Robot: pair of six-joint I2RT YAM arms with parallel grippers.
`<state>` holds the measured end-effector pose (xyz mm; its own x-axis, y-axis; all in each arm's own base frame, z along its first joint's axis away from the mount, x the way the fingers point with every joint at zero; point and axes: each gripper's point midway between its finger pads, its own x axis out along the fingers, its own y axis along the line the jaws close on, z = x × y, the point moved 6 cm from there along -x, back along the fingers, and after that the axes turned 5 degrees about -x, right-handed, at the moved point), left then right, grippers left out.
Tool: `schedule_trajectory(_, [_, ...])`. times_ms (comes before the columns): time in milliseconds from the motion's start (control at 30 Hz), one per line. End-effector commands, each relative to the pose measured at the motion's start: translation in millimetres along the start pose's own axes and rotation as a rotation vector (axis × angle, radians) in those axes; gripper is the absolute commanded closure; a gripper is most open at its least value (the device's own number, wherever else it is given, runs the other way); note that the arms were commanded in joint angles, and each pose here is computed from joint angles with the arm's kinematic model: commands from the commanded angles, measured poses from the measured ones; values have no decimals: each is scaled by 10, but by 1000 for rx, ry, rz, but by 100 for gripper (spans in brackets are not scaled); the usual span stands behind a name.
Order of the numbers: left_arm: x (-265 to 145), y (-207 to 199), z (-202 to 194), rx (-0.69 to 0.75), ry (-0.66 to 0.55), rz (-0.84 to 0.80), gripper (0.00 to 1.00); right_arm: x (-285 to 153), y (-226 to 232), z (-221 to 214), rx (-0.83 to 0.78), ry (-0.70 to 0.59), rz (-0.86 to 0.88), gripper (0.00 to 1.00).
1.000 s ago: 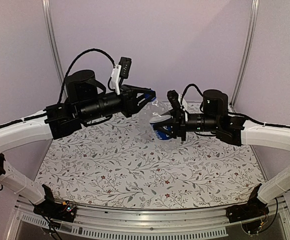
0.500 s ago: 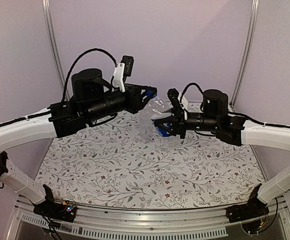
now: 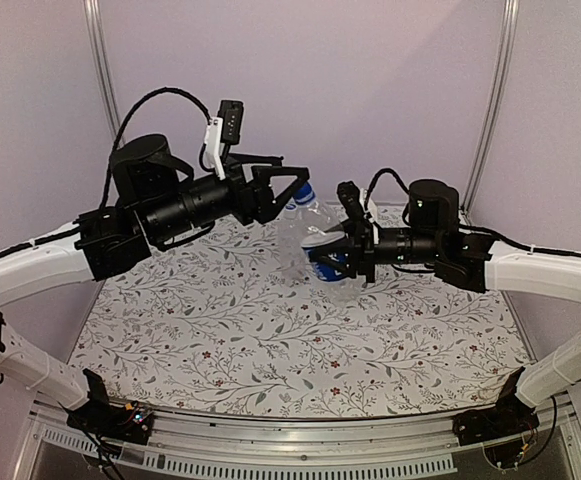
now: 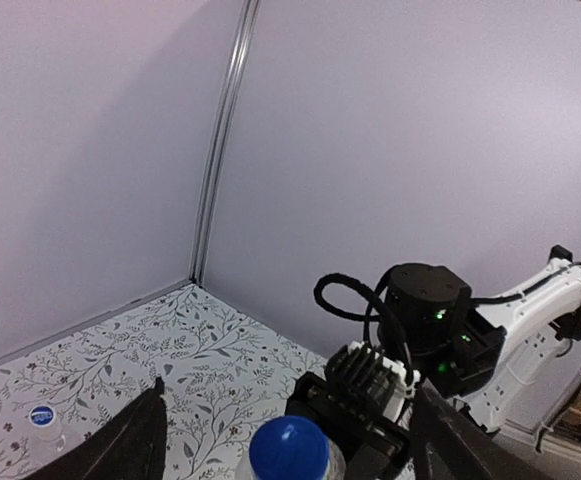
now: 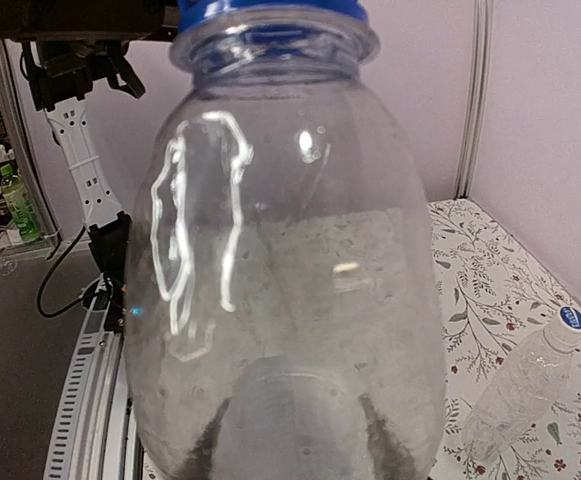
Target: Unscrew the bottle caps
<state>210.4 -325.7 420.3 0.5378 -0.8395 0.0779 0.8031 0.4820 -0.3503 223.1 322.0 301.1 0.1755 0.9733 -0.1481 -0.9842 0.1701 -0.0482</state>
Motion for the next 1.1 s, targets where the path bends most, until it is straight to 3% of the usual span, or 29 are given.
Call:
schedule_trajectory(0, [-185,-188,121,94,-12,-252,16,-86,156,105,-27,-46,121,67])
schedule_trajectory(167, [-284,-351,50,185,66,-510,17,-98,335,154,-36,-76,312,66])
schedule_trajectory(533, [-285,-419,-99,255,121,-783,23,-75,494,175,-3,-94,563,66])
schedule_trajectory(1067, [-121,-386,-189,249,150,-817,45,-35,488,116,19,-82,585,66])
